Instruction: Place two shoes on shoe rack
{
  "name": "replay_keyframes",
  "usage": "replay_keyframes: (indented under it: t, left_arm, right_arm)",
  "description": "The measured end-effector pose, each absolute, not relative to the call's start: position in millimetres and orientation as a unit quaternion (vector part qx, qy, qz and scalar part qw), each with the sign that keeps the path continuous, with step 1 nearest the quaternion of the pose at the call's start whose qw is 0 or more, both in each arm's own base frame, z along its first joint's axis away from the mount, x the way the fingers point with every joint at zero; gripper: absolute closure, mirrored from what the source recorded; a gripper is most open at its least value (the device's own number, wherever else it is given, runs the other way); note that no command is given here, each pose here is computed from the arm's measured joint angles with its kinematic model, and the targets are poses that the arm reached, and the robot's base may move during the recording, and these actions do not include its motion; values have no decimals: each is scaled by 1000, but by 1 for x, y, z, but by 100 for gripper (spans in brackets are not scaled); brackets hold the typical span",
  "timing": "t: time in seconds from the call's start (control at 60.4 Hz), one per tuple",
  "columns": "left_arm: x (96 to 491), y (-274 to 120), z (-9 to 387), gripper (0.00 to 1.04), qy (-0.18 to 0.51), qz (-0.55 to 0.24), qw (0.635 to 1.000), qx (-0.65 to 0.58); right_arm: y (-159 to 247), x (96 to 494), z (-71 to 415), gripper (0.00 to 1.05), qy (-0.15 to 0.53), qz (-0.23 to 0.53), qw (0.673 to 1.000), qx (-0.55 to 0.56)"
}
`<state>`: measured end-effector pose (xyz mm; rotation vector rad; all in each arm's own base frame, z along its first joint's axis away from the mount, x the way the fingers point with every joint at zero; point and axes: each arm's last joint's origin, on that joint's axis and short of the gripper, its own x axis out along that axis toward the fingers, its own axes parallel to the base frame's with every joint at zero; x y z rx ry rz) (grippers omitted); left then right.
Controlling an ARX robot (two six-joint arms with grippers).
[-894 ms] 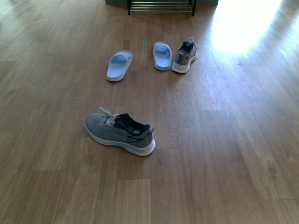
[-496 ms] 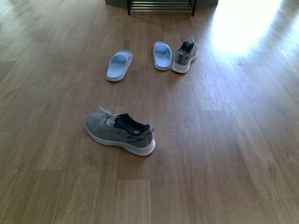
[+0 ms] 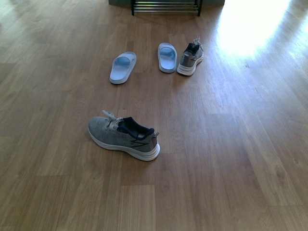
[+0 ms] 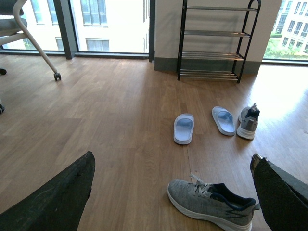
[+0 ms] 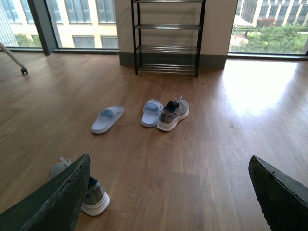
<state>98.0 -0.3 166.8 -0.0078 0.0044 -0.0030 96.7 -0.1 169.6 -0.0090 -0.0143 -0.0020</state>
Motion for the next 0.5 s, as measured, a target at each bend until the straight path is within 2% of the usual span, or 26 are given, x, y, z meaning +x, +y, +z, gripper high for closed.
replay_keyframes:
  t: [0.496]
  left_arm:
    - [98, 0, 167, 9, 2, -2, 1000, -4]
  right_arm:
    - [0, 97, 170, 9, -7, -1, 1000, -4]
